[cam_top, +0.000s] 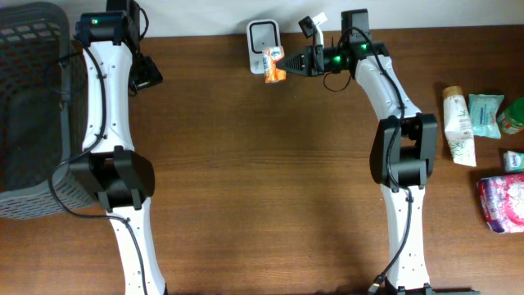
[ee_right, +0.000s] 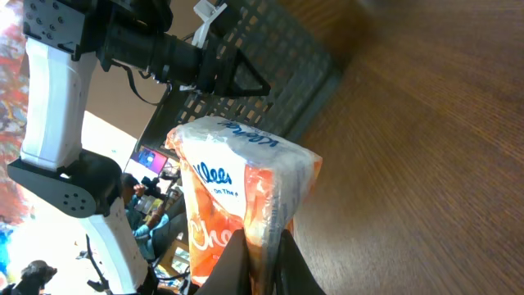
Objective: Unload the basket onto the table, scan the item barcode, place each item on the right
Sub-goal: 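Hold the Kleenex pack up to the scanner with the right gripper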
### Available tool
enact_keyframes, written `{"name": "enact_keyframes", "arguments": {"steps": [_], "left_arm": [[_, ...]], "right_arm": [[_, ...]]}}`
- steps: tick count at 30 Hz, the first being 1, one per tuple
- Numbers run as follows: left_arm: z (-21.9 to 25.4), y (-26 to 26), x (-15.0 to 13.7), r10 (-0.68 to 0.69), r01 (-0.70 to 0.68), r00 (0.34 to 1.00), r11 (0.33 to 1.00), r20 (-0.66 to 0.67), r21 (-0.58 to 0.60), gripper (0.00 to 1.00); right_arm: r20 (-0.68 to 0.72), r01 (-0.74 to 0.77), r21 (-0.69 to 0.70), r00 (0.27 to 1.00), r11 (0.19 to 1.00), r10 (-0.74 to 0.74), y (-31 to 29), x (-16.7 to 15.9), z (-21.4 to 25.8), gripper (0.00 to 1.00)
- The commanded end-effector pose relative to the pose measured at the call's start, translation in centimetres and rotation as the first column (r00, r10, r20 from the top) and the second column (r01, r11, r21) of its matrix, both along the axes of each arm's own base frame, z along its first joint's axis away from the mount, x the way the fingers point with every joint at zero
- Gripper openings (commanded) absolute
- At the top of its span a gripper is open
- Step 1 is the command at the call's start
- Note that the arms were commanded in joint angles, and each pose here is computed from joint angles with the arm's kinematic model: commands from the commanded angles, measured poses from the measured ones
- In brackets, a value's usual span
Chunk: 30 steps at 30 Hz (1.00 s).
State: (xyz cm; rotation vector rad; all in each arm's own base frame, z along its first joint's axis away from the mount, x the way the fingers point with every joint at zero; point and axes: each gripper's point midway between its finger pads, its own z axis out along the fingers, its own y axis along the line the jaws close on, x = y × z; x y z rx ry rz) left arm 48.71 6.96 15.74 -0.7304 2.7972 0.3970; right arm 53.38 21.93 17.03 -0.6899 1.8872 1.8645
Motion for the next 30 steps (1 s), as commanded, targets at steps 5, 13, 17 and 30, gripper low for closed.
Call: {"name": "enact_keyframes", "arguments": {"steps": [5,13,17,30], "left_arm": [[0.4,0.4,0.0,0.020,-0.020,1.000,1.000,0.015,-0.009,0.99],[0.4,0.4,0.0,0.020,-0.020,1.000,1.000,0.015,-0.008,0.99],[0.4,0.4,0.0,0.020,-0.020,1.000,1.000,0.015,-0.009,0.99],[0.4,0.3,0.0,0.019,-0.019,1.000,1.000,0.015,-0.009,0.99]], "right_arm": [[-0.174,0.159,-0.204,0.965,0.966,-0.196,-0.1,2.6,-3.0,0.04],[0.354,0.473,-0.867,0.806,0.156,-0.475,-7.9,2.7,-5.3,0.04],[0.664,0.663,-0.741,0.699,-0.106,-0.266,-6.4,5.1,-2.5,0.04],[0.866,0.866,-0.494,0.498,0.077,-0.050,2.1,10.7,-1.0,0.04]]}}
